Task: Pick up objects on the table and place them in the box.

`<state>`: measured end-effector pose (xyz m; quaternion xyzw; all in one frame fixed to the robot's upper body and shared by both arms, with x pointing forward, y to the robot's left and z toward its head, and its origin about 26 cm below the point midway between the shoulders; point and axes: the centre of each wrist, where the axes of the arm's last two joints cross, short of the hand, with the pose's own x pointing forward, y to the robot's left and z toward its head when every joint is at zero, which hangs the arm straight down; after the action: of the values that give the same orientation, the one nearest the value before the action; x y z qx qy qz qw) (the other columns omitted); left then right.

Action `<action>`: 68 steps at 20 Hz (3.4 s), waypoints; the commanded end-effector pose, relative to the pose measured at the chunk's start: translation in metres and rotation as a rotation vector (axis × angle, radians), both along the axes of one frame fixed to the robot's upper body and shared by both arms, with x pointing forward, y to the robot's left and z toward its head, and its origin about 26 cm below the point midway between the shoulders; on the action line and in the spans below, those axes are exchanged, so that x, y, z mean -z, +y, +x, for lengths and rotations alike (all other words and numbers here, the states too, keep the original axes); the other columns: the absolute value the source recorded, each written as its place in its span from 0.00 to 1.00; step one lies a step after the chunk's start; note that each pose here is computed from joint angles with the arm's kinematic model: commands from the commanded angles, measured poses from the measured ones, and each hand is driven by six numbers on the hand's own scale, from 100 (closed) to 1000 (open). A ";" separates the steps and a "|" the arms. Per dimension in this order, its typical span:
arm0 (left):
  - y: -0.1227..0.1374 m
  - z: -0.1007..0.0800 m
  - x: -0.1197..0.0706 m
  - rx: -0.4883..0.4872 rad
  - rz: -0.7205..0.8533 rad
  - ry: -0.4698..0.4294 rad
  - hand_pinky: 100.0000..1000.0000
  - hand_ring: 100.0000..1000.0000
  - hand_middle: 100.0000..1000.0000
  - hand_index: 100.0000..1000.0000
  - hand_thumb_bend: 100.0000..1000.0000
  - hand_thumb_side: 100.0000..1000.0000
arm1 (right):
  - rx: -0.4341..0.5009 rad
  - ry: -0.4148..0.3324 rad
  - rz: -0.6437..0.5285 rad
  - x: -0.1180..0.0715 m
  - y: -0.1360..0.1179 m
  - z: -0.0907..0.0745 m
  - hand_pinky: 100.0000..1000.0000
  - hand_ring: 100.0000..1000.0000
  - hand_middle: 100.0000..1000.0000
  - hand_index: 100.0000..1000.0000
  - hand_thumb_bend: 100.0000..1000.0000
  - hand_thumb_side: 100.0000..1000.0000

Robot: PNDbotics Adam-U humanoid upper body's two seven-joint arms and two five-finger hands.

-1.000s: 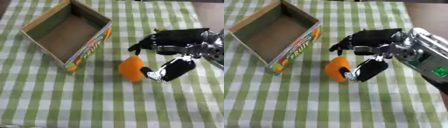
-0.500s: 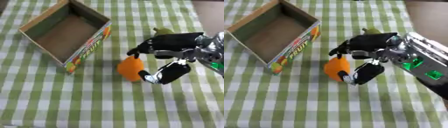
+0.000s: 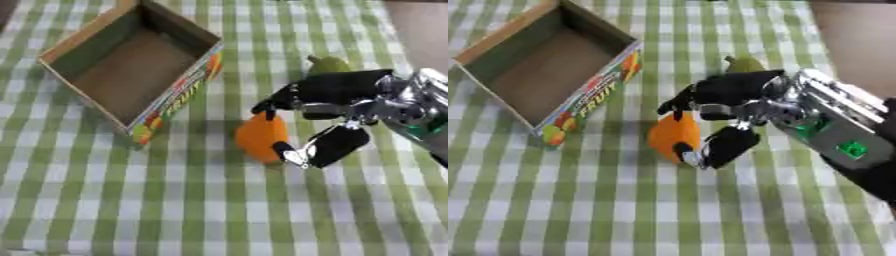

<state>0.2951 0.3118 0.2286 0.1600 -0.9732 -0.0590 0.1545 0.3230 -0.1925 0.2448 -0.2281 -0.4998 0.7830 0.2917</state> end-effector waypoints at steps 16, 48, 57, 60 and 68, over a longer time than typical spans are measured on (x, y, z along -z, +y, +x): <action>-0.001 -0.002 -0.005 0.013 0.012 -0.013 0.72 0.68 0.68 0.82 0.11 0.41 | 0.027 -0.014 -0.005 0.018 -0.007 0.026 0.91 0.00 0.50 0.83 0.00 0.44; 0.001 -0.003 -0.006 0.013 0.026 -0.006 0.71 0.67 0.66 0.82 0.09 0.41 | -0.134 -0.371 0.371 -0.061 0.001 -0.027 0.75 0.00 0.11 0.56 0.00 0.08; 0.000 -0.002 -0.010 0.024 0.041 -0.018 0.71 0.67 0.66 0.82 0.10 0.40 | -0.234 -0.308 0.412 -0.101 0.031 -0.031 0.76 0.00 0.11 0.59 0.00 0.11; 0.000 -0.002 -0.013 0.031 0.044 -0.032 0.71 0.68 0.66 0.82 0.11 0.39 | -0.251 -0.270 0.431 -0.110 0.045 -0.017 0.76 0.00 0.11 0.59 0.00 0.11; -0.008 0.002 -0.024 0.076 0.044 -0.078 0.71 0.68 0.66 0.82 0.13 0.36 | -0.293 -0.293 0.469 -0.114 0.086 0.035 0.76 0.00 0.10 0.59 0.00 0.12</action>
<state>0.2994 0.3030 0.2421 0.1291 -0.9808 -0.0675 0.1299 0.3535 -0.1094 0.3512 -0.1818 -0.7255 0.6454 0.1549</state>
